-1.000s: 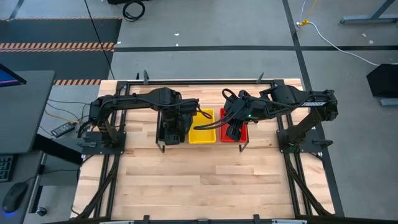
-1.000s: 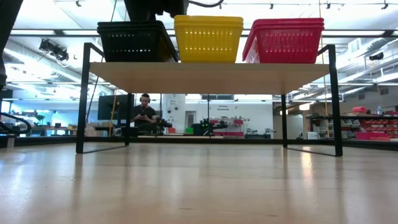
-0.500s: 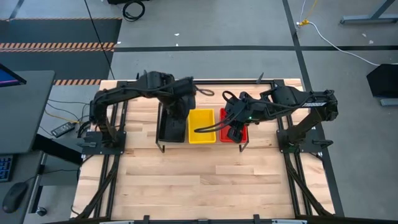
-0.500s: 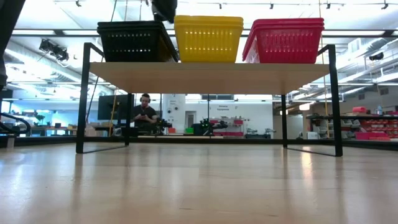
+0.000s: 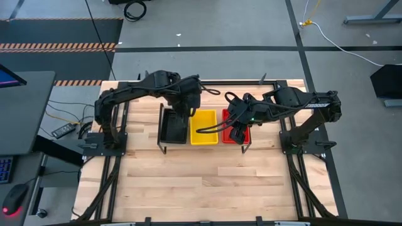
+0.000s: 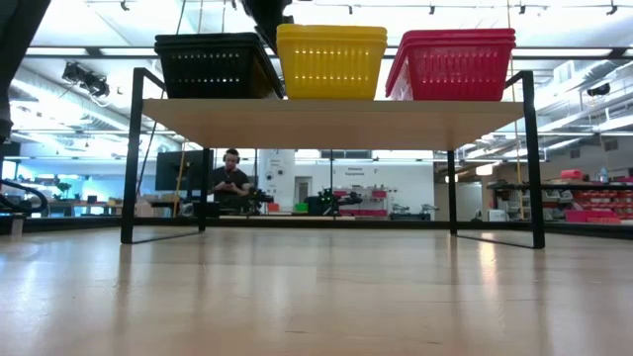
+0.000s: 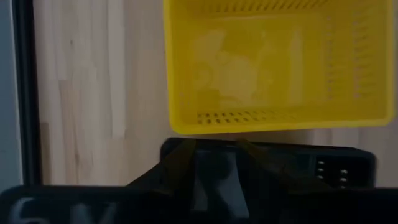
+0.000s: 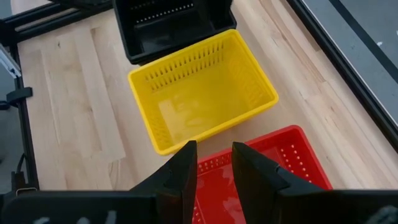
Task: Stack baskets on shelf by color
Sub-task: Stack the black basket on the stacked black baskets on the shelf
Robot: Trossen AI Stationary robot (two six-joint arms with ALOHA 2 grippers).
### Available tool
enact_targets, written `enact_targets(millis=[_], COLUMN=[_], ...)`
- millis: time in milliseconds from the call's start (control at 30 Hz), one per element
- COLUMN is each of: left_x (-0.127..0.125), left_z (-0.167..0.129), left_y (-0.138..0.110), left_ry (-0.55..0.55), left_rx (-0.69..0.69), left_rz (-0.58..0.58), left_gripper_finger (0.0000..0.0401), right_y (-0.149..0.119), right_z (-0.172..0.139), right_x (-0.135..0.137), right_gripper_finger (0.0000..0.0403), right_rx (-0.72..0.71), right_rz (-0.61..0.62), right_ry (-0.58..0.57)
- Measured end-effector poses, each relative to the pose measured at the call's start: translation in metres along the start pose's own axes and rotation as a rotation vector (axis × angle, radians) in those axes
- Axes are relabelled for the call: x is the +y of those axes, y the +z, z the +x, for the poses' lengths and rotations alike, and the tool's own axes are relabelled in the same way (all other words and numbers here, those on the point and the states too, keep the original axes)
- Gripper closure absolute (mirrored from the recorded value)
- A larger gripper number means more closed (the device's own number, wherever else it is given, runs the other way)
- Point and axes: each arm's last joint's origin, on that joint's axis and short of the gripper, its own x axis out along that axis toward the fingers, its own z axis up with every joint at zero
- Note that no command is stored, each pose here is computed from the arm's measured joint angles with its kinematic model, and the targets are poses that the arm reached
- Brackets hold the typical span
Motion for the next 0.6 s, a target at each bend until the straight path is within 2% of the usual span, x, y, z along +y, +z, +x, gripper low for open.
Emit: enact_targets(millis=[233, 600], left_x=[0.012, 0.014], left_z=[0.001, 0.018], left_y=[-0.004, 0.002], left_ry=[-0.023, -0.032], left_rx=[0.015, 0.036], left_rz=[-0.005, 0.029], left_gripper_finger=[0.0280, 0.0280], right_y=[0.000, 0.000], right_z=[0.000, 0.000], right_x=[0.000, 0.000], right_gripper_finger=[0.0298, 0.0298], right_rx=[0.001, 0.003], right_rz=[0.000, -0.002], right_ry=[0.000, -0.002])
